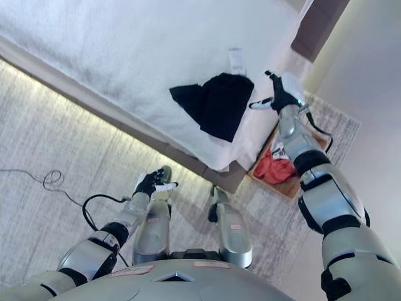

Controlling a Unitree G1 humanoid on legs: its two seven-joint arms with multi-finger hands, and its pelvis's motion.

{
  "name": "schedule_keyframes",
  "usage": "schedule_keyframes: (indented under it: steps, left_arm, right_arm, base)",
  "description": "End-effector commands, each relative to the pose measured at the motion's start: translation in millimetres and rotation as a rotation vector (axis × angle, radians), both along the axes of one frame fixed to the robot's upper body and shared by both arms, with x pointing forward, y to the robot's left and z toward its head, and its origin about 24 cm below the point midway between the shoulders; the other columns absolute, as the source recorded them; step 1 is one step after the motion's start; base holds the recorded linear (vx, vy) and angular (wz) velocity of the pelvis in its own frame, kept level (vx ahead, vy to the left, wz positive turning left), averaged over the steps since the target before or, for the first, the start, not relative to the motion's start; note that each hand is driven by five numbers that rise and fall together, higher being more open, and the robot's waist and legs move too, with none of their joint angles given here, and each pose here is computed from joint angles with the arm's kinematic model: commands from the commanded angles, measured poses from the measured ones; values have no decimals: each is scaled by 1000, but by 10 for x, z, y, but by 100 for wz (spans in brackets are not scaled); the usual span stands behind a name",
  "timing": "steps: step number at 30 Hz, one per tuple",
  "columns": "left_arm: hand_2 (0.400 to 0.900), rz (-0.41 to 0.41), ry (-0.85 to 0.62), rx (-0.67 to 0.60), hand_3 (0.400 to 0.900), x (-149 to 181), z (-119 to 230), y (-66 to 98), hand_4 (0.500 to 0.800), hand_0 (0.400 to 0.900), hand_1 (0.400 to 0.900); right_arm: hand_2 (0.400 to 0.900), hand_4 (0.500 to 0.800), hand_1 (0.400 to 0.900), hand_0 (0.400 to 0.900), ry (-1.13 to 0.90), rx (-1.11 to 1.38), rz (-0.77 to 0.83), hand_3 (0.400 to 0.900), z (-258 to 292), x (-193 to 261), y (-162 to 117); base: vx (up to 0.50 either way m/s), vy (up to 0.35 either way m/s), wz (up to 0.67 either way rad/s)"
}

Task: Put the clothes on the bed into the basket.

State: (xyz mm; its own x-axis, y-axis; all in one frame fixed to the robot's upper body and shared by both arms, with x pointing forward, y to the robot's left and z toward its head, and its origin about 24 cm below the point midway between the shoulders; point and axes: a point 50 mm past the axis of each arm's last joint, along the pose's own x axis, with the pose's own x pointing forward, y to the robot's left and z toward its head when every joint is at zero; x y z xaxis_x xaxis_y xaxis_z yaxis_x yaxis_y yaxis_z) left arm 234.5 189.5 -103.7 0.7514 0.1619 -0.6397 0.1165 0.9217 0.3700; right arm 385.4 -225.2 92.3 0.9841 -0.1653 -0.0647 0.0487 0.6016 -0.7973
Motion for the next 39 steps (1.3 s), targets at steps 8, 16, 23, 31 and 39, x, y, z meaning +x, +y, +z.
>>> schedule_keyframes:
  steps: [8, 16, 23, 31, 39]
  left_arm:
    - [900, 77, -113, 30, 900, 282, 242, 202, 800, 900, 900]
    - [900, 88, -127, 43, 900, 332, 291, 259, 800, 900, 900]
    - [900, 69, -132, 62, 900, 361, 323, 292, 800, 900, 900]
    - [900, 71, -124, 68, 900, 352, 320, 326, 800, 900, 900]
    - [900, 75, -109, 81, 900, 307, 288, 356, 800, 900, 900]
  right_arm:
    - [900, 800, 900, 900, -153, 79, 18, 900, 704, 294, 157]
    - [900, 800, 900, 900, -156, 122, 89, 900, 749, 327, 352]
    - [773, 724, 773, 773, -127, 111, 107, 773, 789, 357, 405]
    - [400, 500, 400, 400, -146, 154, 129, 400, 887, 391, 535]
    - [400, 500, 400, 400, -147, 180, 126, 400, 830, 379, 544]
  base:
    - [-17, -11, 13]
    - [3, -23, 11]
    - [10, -21, 9]
    - [4, -10, 3]
    - [0, 0, 0]
